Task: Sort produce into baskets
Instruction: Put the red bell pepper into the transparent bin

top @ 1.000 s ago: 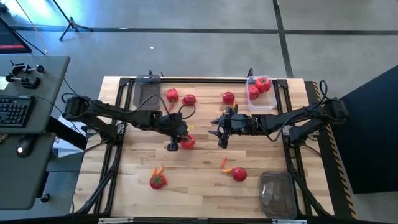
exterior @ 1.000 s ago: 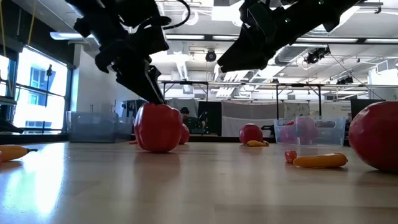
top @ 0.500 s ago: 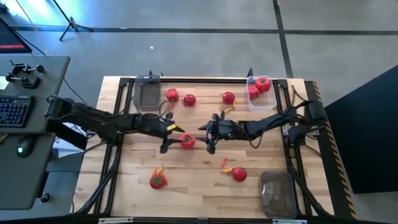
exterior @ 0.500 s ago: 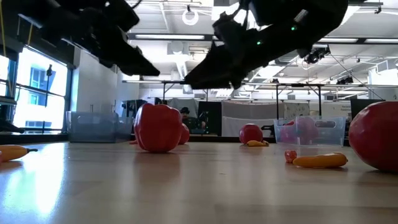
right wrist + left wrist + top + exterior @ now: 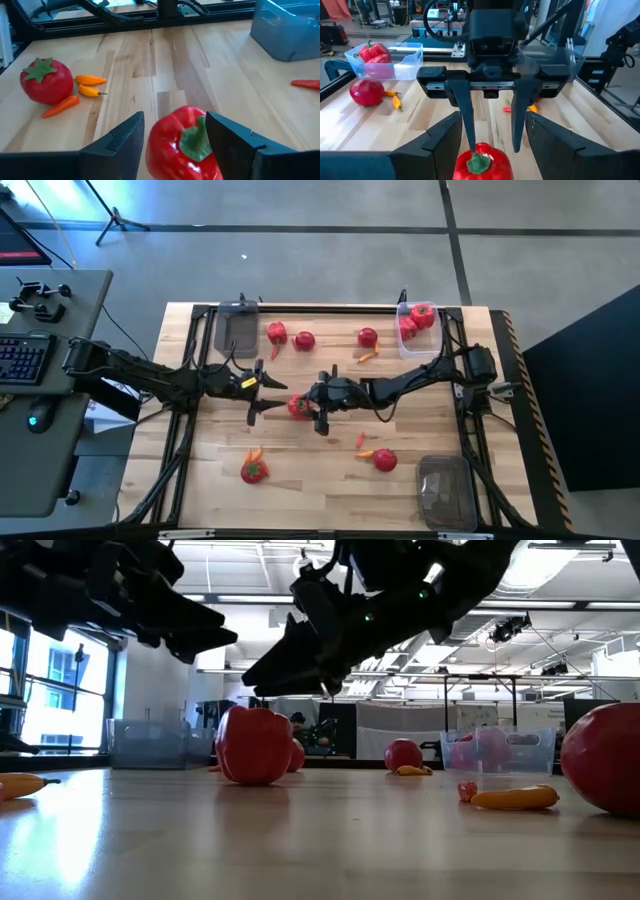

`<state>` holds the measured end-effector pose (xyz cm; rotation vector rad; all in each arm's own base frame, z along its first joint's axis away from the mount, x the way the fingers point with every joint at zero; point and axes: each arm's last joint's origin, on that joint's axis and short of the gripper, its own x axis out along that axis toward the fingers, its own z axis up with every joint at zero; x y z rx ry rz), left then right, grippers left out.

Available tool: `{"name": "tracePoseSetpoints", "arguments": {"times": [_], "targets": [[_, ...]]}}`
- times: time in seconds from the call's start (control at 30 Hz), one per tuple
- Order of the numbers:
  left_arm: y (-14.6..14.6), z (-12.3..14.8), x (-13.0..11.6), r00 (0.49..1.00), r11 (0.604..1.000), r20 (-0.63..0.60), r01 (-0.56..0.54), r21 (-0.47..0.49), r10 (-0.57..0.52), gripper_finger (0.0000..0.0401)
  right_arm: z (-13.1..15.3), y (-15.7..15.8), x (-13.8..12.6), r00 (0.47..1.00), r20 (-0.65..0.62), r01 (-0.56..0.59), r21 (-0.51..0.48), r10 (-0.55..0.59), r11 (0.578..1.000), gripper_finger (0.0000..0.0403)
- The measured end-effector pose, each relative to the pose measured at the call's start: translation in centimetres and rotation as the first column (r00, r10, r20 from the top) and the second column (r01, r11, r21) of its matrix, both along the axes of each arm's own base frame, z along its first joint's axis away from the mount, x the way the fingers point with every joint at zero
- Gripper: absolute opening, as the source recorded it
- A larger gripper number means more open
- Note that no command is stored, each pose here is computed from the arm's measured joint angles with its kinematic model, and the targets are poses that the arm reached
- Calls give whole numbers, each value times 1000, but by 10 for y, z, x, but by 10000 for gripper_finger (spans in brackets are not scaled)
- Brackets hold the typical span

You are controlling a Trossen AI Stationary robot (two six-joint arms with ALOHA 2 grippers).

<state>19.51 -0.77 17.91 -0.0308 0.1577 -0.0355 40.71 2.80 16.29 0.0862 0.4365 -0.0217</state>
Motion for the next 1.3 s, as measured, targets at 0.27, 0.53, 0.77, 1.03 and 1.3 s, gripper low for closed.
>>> {"name": "tracePoseSetpoints", "arguments": {"times": [0.27,0.53,0.77,1.03,1.3], "targets": [[0,-1,-1,1000,1000,-3,-14,2,14,207,-1,-12,0,999,-24,41,30,-40,999,129],[0,-1,-1,1000,1000,0,-17,-20,17,207,-5,-16,1,999,-33,-11,63,14,998,122],[0,2,0,1000,1000,23,-17,-24,18,207,-21,-21,6,999,-33,-31,92,34,995,120],[0,2,0,999,1000,29,-17,-24,18,207,-19,-22,8,1000,-2,-17,79,17,997,32],[0,2,0,999,1000,30,-17,-24,18,207,7,-21,-3,1000,-31,1,69,1,998,15]]}}
